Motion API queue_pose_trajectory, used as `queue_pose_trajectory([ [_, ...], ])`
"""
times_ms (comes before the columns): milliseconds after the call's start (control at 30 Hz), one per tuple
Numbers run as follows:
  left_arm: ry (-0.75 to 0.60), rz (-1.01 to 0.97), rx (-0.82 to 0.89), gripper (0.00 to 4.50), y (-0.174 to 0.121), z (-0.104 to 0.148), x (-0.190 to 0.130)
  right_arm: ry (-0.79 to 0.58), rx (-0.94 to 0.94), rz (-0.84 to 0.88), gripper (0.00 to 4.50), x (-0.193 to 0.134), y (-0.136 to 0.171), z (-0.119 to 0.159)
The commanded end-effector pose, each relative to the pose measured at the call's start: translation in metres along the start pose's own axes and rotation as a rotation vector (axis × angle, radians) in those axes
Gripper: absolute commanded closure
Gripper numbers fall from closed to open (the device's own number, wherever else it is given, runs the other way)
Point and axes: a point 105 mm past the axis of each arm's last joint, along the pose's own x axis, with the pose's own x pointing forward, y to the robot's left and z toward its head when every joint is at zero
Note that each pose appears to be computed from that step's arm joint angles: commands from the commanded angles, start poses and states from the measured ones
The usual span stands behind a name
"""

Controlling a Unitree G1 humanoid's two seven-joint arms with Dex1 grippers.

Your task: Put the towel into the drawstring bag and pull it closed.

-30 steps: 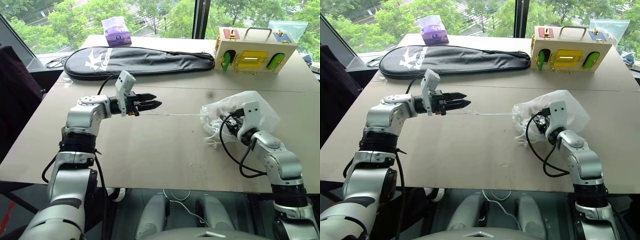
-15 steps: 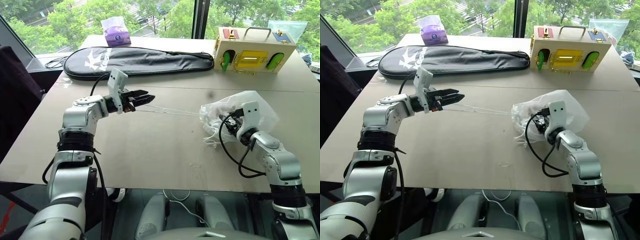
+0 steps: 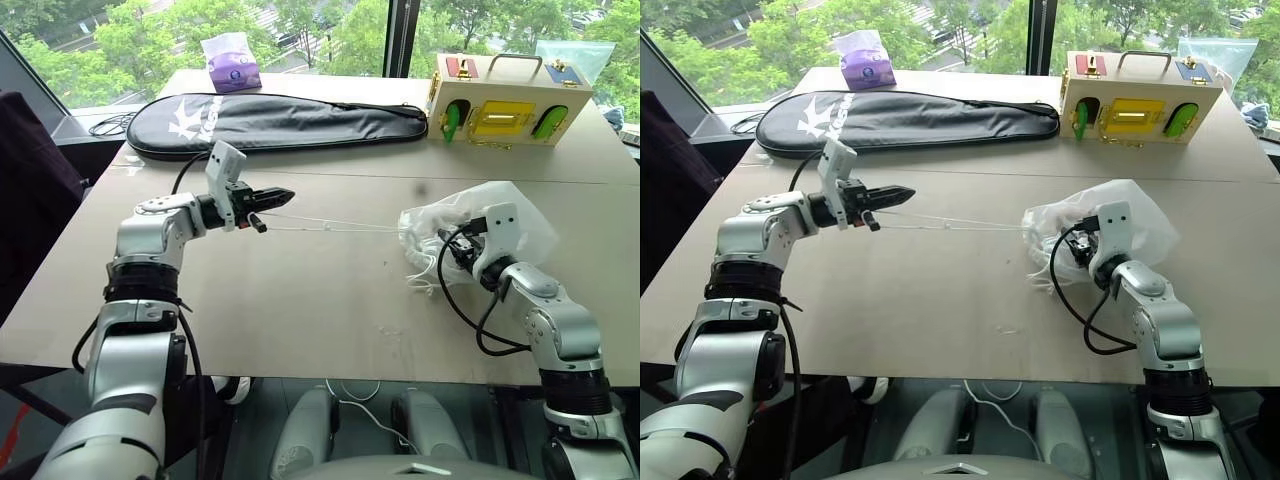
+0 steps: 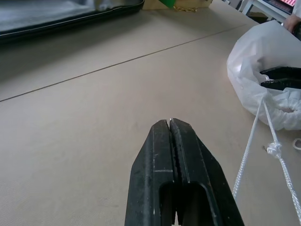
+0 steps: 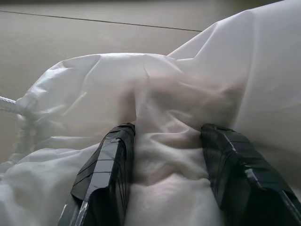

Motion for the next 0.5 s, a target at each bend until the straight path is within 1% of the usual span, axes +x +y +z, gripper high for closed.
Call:
queue_pose_trajectory([
  [33,-0.027,0.019,0.029,4.48,0.0053,0.0147,-0.0112,0.027,0.009,-0.039,2.04,-0.0013,-0.009,-0.0077],
  [467,-0.024,0.033,0.042,4.48,0.012,0.0153,-0.0158,0.026,0.013,-0.034,2.04,0.0,-0.0073,-0.009],
  [500,-0.024,0.036,0.043,4.24,0.0124,0.0153,-0.0158,0.026,0.013,-0.034,2.04,0.0001,-0.0072,-0.009],
])
